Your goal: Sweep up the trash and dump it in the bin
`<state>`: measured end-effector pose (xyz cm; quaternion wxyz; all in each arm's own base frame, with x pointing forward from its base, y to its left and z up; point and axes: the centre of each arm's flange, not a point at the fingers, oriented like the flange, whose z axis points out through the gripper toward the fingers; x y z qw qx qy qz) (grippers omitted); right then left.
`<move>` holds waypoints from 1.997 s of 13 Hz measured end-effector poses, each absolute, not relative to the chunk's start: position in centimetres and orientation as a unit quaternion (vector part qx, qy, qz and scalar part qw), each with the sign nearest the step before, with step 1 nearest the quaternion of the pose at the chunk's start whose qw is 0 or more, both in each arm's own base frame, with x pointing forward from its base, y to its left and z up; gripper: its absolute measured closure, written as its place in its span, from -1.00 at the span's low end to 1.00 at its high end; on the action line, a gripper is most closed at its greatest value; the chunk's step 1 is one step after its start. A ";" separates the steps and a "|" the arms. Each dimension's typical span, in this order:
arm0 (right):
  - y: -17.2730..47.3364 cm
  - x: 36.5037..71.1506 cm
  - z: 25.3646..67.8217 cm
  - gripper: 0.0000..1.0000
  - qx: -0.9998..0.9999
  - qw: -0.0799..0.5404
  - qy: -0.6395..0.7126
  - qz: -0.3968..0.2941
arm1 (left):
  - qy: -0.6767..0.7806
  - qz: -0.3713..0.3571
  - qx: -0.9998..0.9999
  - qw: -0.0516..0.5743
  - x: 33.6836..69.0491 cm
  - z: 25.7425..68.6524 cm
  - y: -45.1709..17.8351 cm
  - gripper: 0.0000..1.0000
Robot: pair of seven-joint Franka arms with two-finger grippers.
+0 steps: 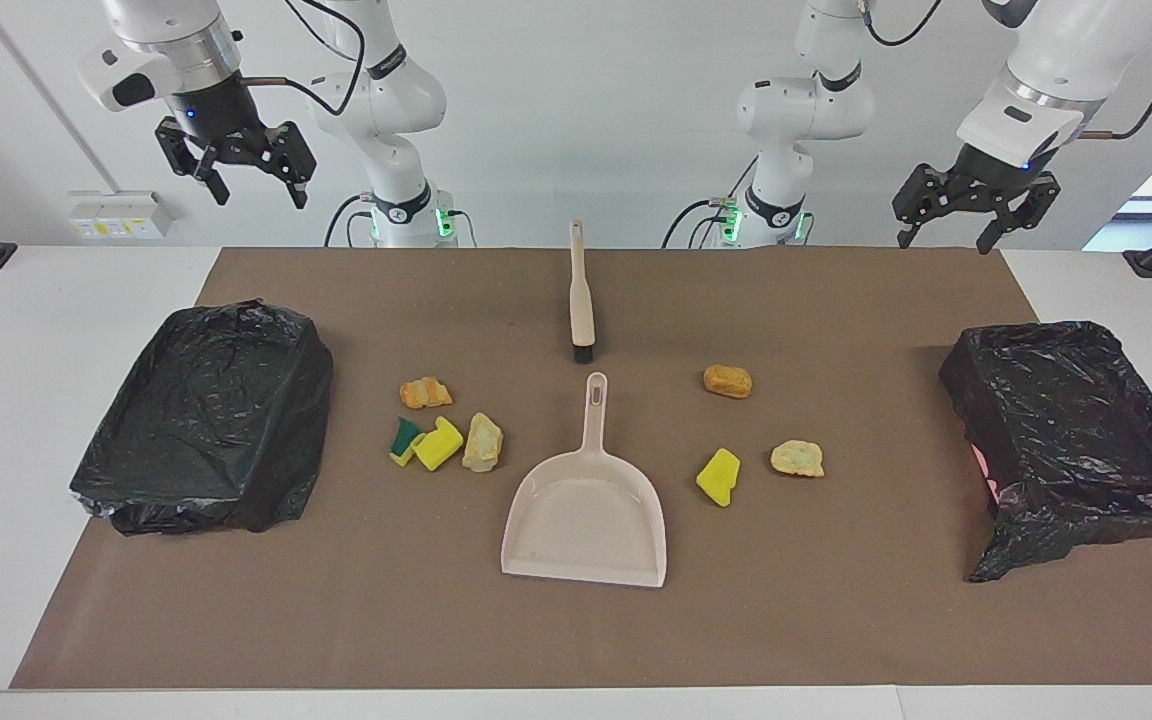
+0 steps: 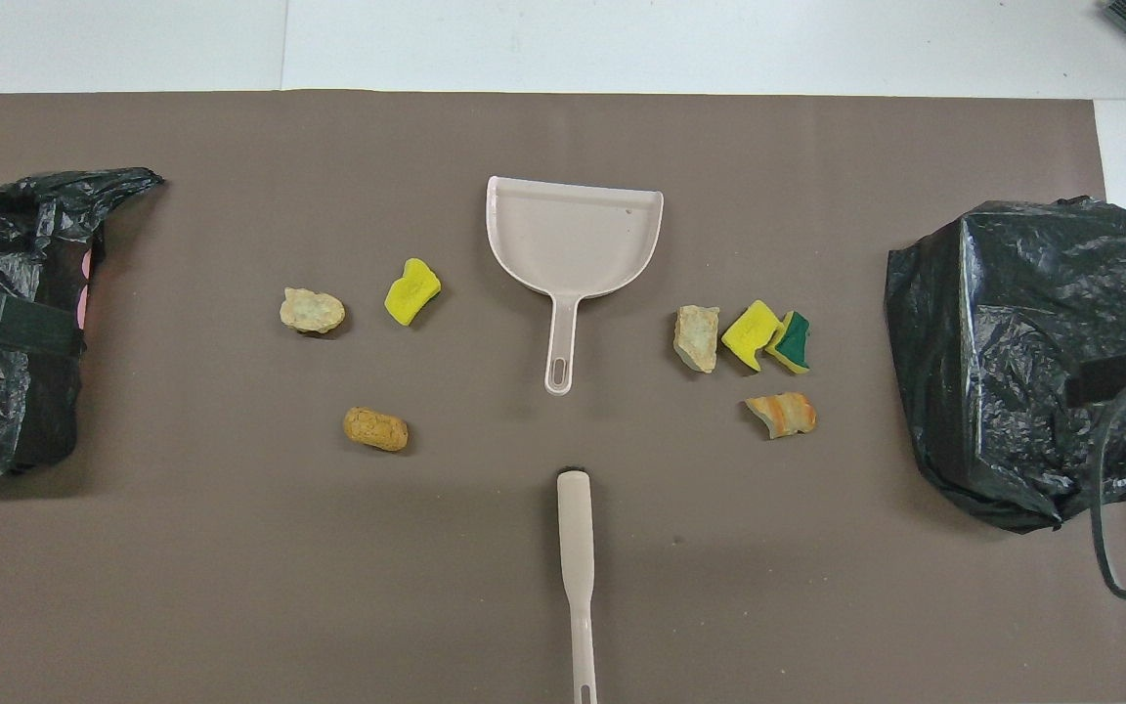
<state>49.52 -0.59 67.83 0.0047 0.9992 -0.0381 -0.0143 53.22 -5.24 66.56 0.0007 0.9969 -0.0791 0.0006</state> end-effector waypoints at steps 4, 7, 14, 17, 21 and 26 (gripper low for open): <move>-0.6 49.5 67.7 -1.00 0.999 0.005 -0.038 -0.015 | -0.079 -0.002 0.997 0.001 53.2 66.5 -5.2 -1.00; -0.6 49.5 67.6 -1.00 0.999 0.005 -0.038 -0.017 | -0.079 -0.003 0.997 0.001 53.1 66.5 -5.2 -1.00; -0.6 49.5 67.5 -1.00 0.999 0.005 -0.038 -0.018 | -0.079 -0.003 0.997 0.001 53.0 66.6 -5.3 -1.00; -0.4 49.2 68.0 -1.00 0.999 0.005 -0.036 -0.013 | -0.079 -0.003 0.997 0.001 53.0 66.6 -5.2 -1.00; -0.5 49.0 67.8 -1.00 0.999 0.004 -0.037 -0.015 | -0.079 -0.003 0.997 0.001 53.0 66.7 -5.2 -1.00; -0.5 49.0 67.3 -1.00 0.999 0.005 -0.037 -0.020 | -0.082 -0.003 0.997 0.001 53.0 66.7 -5.6 -1.00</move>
